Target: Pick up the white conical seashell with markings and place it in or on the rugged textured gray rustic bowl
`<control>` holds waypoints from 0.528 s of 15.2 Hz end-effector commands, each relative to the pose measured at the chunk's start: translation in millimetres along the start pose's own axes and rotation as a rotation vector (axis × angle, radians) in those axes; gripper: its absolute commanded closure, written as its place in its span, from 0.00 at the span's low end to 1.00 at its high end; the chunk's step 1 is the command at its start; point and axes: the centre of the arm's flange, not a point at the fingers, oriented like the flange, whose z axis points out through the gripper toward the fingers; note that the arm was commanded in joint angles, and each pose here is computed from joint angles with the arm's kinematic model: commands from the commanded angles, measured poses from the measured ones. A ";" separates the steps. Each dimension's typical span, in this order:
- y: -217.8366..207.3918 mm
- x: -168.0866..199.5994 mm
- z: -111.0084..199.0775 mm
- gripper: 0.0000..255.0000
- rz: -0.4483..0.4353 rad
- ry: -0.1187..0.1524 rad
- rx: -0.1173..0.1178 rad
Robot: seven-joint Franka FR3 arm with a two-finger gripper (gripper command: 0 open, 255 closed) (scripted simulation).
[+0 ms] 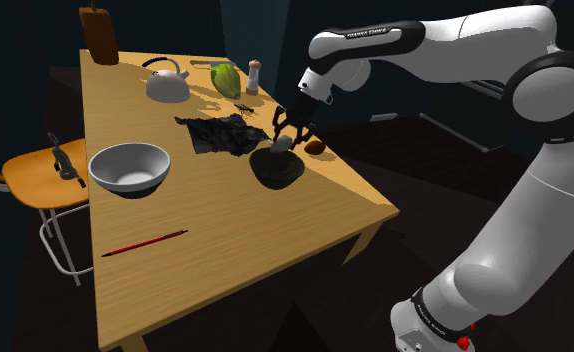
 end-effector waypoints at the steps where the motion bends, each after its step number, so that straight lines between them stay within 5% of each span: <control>1: 3.6 2.8 8.6 1.00 -0.001 0.000 0.000; 8: 14.1 12.6 42.6 1.00 -0.001 0.000 0.000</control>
